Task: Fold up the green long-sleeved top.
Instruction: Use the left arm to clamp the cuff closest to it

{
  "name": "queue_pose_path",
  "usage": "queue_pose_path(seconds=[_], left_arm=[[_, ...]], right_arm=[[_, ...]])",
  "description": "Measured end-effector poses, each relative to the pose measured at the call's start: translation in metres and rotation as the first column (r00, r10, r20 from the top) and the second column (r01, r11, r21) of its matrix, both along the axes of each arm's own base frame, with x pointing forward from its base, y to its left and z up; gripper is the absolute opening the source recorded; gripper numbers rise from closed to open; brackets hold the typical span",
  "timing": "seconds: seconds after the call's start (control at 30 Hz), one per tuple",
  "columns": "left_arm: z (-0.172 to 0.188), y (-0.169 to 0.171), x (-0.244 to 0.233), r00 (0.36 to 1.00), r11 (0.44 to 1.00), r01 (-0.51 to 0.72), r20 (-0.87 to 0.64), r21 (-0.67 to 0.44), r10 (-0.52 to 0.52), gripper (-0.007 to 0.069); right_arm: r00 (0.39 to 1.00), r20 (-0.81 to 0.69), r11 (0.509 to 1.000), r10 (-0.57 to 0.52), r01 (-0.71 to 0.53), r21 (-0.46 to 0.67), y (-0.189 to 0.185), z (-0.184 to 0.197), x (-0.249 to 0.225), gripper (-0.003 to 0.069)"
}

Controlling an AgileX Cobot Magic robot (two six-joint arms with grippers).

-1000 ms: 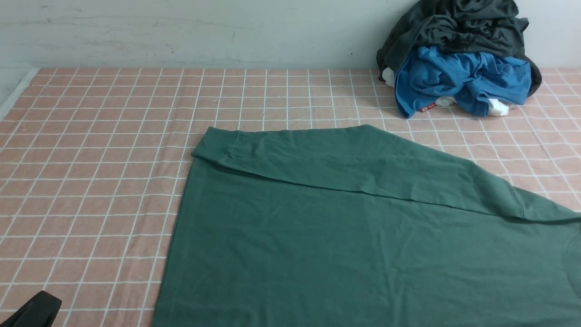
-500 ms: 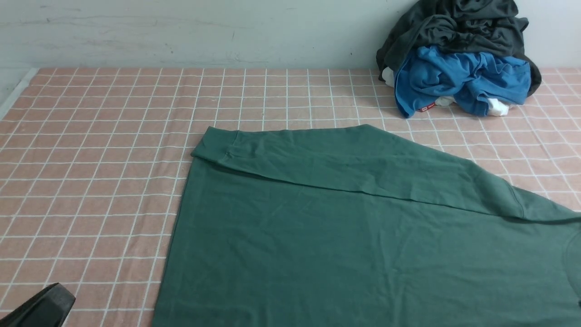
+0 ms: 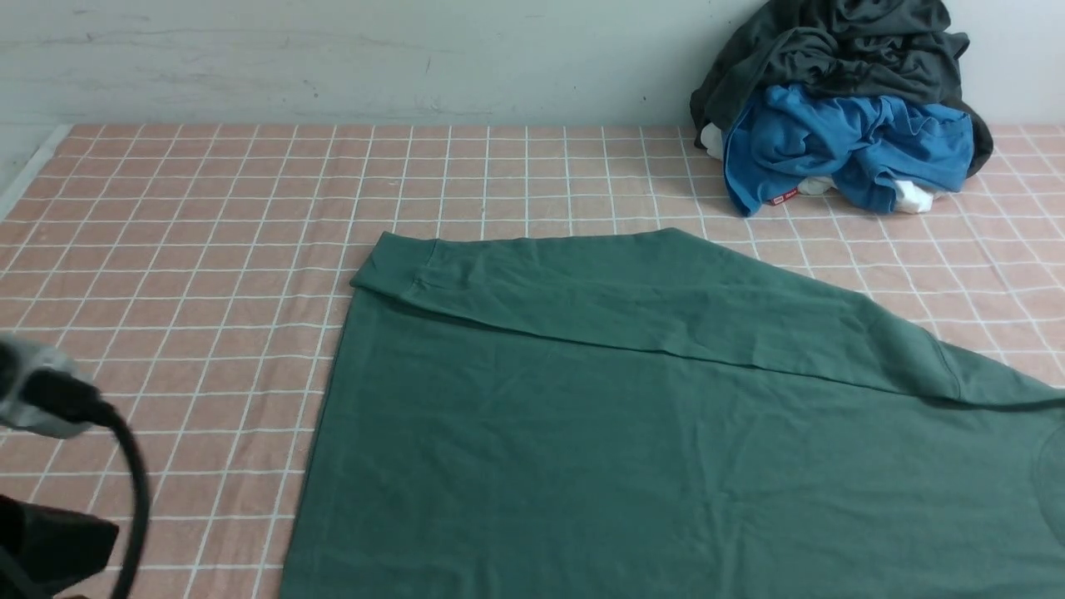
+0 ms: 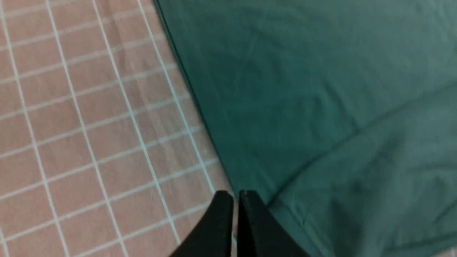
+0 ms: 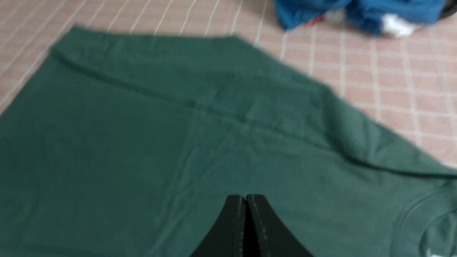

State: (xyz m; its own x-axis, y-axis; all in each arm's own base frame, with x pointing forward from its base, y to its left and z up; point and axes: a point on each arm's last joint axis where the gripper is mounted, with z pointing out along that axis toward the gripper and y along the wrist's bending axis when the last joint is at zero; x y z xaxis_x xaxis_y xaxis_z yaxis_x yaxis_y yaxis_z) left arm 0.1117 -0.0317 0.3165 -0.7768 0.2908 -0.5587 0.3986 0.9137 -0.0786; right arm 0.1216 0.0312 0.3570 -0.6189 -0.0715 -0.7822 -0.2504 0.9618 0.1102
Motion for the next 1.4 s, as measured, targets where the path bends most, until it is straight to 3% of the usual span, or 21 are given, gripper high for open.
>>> queue_pose_path(seconds=[0.03, 0.17, 0.23, 0.4, 0.63, 0.9, 1.1, 1.17, 1.2, 1.33, 1.4], left_arm=[[-0.001, -0.002, 0.000, 1.000, 1.000, 0.018, -0.018, 0.006, -0.018, 0.0022], [-0.028, -0.025, 0.014, 0.948, 0.971, 0.229, -0.241, 0.073, -0.206, 0.0114], [-0.042, -0.036, 0.017, 0.909, 0.945, 0.314, -0.316, 0.093, -0.271, 0.0174], [-0.080, -0.058, 0.023, 0.837, 0.890, 0.438, -0.422, 0.131, -0.350, 0.0325], [-0.115, -0.088, 0.040, 0.812, 0.846, 0.511, -0.411, 0.154, -0.415, 0.0399], [-0.152, -0.101, 0.052, 0.761, 0.802, 0.563, -0.503, 0.199, -0.410, 0.0399], [-0.160, -0.103, 0.055, 0.757, 0.805, 0.560, -0.517, 0.196, -0.401, 0.0364], [-0.161, -0.103, 0.056, 0.758, 0.806, 0.559, -0.514, 0.195, -0.401, 0.0277], [-0.161, -0.103, 0.056, 0.758, 0.806, 0.559, -0.514, 0.195, -0.401, 0.0269], [-0.161, -0.103, 0.056, 0.758, 0.806, 0.559, -0.515, 0.196, -0.401, 0.0082], [-0.160, -0.104, 0.056, 0.758, 0.804, 0.561, -0.514, 0.198, -0.402, 0.0041]], right_arm=[[1.000, -0.013, 1.000, 0.012, -0.012, -0.004, 0.001, 0.000, 0.001, -0.0014], [0.926, -0.293, 0.962, 0.236, -0.265, -0.062, 0.028, -0.019, 0.002, -0.0014], [0.899, -0.335, 0.943, 0.283, -0.325, -0.075, 0.034, -0.025, -0.001, -0.0014], [0.869, -0.378, 0.922, 0.319, -0.377, -0.087, 0.038, -0.037, -0.007, -0.0014], [0.857, -0.413, 0.920, 0.310, -0.379, -0.095, 0.036, -0.048, -0.010, -0.0014], [0.854, -0.418, 0.920, 0.309, -0.380, -0.096, 0.036, -0.050, -0.010, -0.0014], [0.854, -0.418, 0.920, 0.309, -0.380, -0.096, 0.036, -0.050, -0.010, -0.0014], [0.855, -0.418, 0.920, 0.308, -0.380, -0.098, 0.036, -0.050, -0.010, -0.0014], [0.855, -0.418, 0.920, 0.308, -0.380, -0.098, 0.036, -0.050, -0.010, -0.0014], [0.857, -0.417, 0.919, 0.302, -0.379, -0.113, 0.035, -0.050, -0.009, -0.0014], [0.858, -0.416, 0.918, 0.301, -0.378, -0.117, 0.035, -0.050, -0.009, -0.0014]])
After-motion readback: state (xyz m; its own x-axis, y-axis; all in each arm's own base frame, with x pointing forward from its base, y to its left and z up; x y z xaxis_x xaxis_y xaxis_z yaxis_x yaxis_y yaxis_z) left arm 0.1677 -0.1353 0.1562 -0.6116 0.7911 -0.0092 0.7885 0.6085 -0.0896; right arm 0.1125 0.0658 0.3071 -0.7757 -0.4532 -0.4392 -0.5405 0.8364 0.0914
